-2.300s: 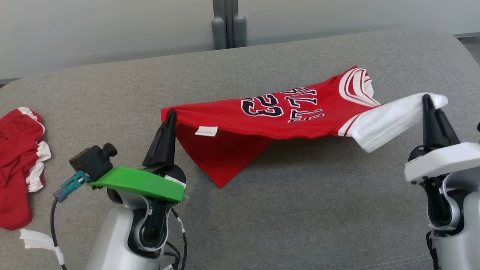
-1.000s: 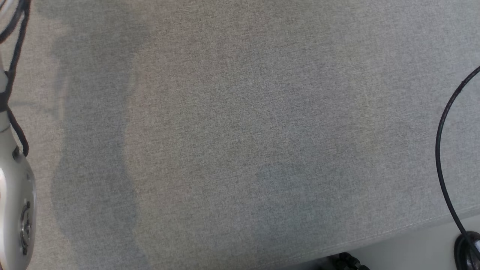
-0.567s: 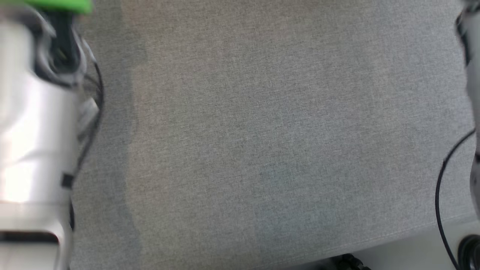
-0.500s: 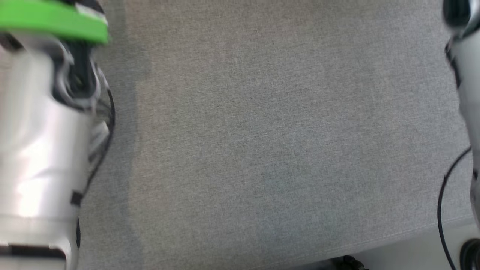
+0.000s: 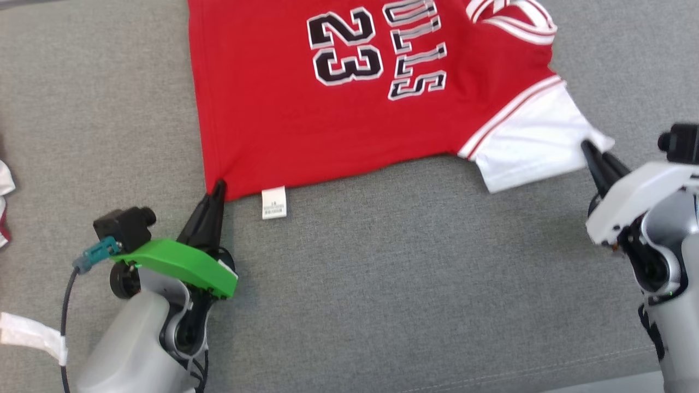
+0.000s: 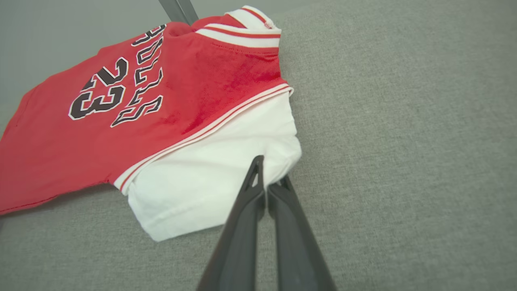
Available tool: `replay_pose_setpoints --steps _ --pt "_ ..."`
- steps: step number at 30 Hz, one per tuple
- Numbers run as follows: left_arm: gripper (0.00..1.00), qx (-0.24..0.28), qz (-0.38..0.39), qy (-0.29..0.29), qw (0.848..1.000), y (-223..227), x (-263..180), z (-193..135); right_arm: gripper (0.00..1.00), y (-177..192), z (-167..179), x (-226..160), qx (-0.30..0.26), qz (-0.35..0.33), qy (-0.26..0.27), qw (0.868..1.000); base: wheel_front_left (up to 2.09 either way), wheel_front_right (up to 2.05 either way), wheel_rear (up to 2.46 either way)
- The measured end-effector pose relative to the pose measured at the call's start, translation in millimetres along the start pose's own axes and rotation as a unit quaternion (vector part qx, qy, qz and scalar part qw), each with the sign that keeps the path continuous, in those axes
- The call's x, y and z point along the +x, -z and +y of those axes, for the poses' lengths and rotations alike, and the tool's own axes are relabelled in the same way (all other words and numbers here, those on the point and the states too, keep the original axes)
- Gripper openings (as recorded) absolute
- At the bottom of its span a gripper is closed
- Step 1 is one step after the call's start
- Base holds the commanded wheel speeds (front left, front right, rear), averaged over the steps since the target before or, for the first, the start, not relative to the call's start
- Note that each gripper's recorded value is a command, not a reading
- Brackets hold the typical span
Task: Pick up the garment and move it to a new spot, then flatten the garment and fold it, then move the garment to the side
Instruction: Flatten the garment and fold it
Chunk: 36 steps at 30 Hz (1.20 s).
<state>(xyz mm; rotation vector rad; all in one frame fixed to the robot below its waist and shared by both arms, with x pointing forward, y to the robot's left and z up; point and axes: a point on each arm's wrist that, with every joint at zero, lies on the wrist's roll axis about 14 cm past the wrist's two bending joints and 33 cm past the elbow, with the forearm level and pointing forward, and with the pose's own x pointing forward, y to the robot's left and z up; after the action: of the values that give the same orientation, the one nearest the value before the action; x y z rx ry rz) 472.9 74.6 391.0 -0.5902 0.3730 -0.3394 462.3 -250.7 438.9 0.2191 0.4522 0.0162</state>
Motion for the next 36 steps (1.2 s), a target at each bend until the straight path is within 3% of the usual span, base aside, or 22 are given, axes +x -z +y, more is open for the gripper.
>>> replay_pose_setpoints --steps 5,10,21,27,36 --pt "0.0 0.008 0.008 -0.02 1.0 6.6 -30.6 0.4 0.0 35.0 9.4 -40.7 0.028 0.058 0.015 0.998 0.0 0.0 0.0" --pt "0.0 0.019 0.021 -0.041 0.999 11.7 -54.8 4.7 0.0 50.0 22.4 -70.5 0.037 0.094 0.021 0.995 0.0 0.0 0.0" --pt "0.0 0.027 0.064 -0.085 0.994 33.2 -102.2 11.8 0.0 72.8 12.6 -116.1 0.039 0.153 0.048 0.986 0.0 0.0 0.0" --pt "0.0 0.027 0.074 -0.106 0.991 48.5 -126.6 12.1 0.0 82.3 13.3 -125.3 0.051 0.167 0.043 0.984 0.0 0.0 0.0" --pt "0.0 0.032 0.064 -0.085 0.994 27.7 -114.4 -1.8 0.0 46.9 25.7 -102.7 0.023 0.114 0.028 0.993 0.0 0.0 0.0"
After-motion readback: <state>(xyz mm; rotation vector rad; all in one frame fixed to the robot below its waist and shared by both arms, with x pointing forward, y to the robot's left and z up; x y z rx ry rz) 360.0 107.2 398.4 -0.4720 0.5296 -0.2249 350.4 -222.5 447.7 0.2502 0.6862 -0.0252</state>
